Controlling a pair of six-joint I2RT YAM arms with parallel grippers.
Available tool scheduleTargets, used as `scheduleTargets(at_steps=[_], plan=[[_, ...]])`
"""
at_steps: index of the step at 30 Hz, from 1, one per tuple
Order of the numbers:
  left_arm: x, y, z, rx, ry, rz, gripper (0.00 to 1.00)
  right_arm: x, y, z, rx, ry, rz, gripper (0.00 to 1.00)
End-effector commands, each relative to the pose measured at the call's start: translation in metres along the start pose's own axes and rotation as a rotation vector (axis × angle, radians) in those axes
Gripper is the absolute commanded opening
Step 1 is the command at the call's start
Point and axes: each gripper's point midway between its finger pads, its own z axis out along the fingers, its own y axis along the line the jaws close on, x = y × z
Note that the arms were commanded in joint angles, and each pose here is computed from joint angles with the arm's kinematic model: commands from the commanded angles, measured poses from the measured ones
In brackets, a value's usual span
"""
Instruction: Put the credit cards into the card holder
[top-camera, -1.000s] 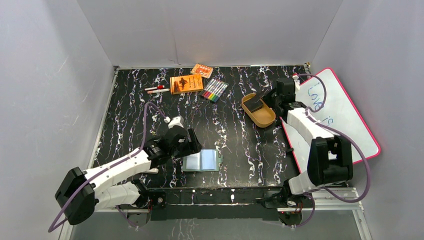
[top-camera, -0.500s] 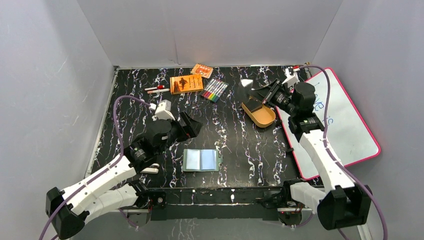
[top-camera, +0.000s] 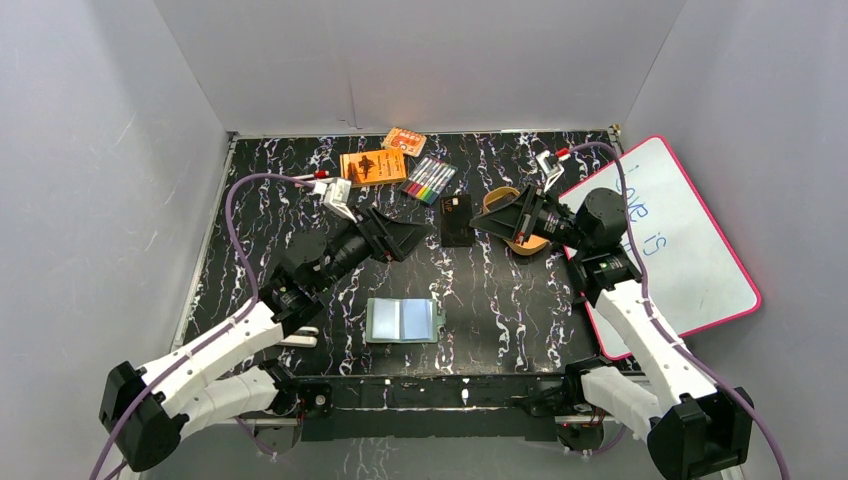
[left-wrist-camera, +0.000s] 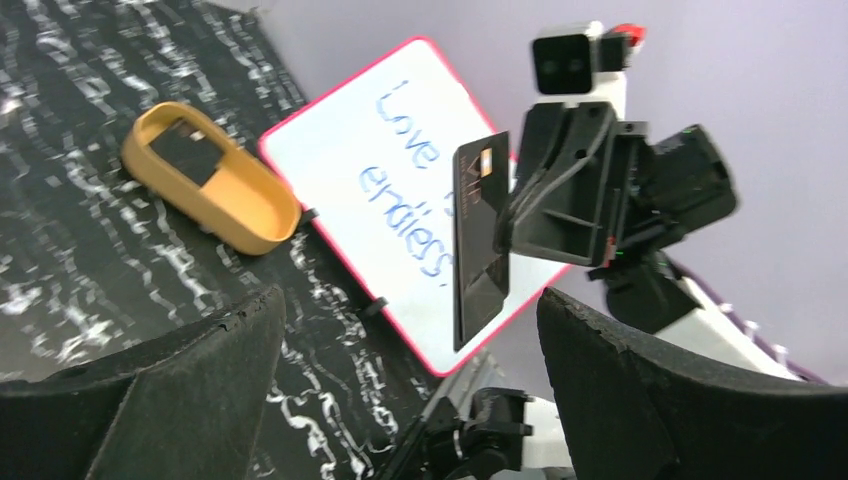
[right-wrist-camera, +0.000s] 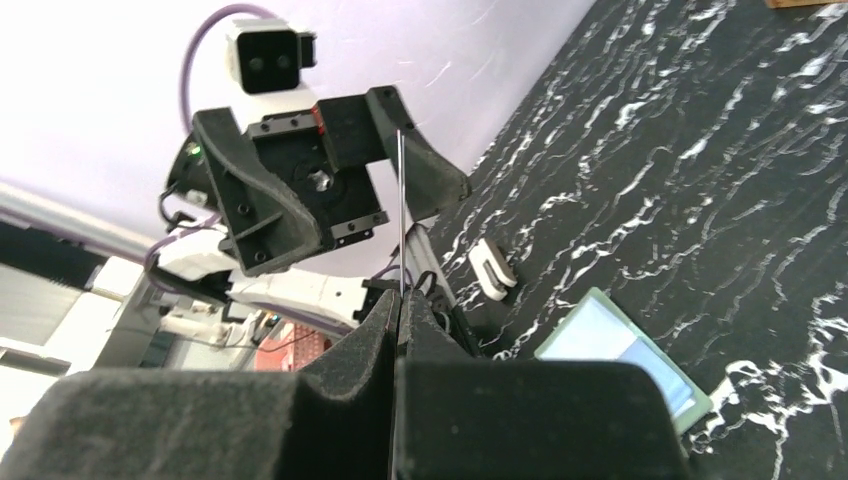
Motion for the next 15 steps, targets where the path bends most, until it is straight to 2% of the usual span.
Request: scheduleTargets(at_steps=[1, 9, 15], plan=[[-0.018, -0.046, -0.005, 0.257, -0.044, -0.044, 0.93, 0.000, 0.038, -0.003, -0.155, 0.015, -0.062, 0.00], [-0.006, -0.061, -0.004, 0.403, 0.057, -0.099, 0.91, 0.005, 0.045, -0.001, -0.216, 0.030, -0.024, 0.00], [0.002, -0.072, -0.008, 0.484, 0.115, -0.109, 0.78, 0.006, 0.046, 0.000, -0.244, 0.022, -0.006, 0.00]])
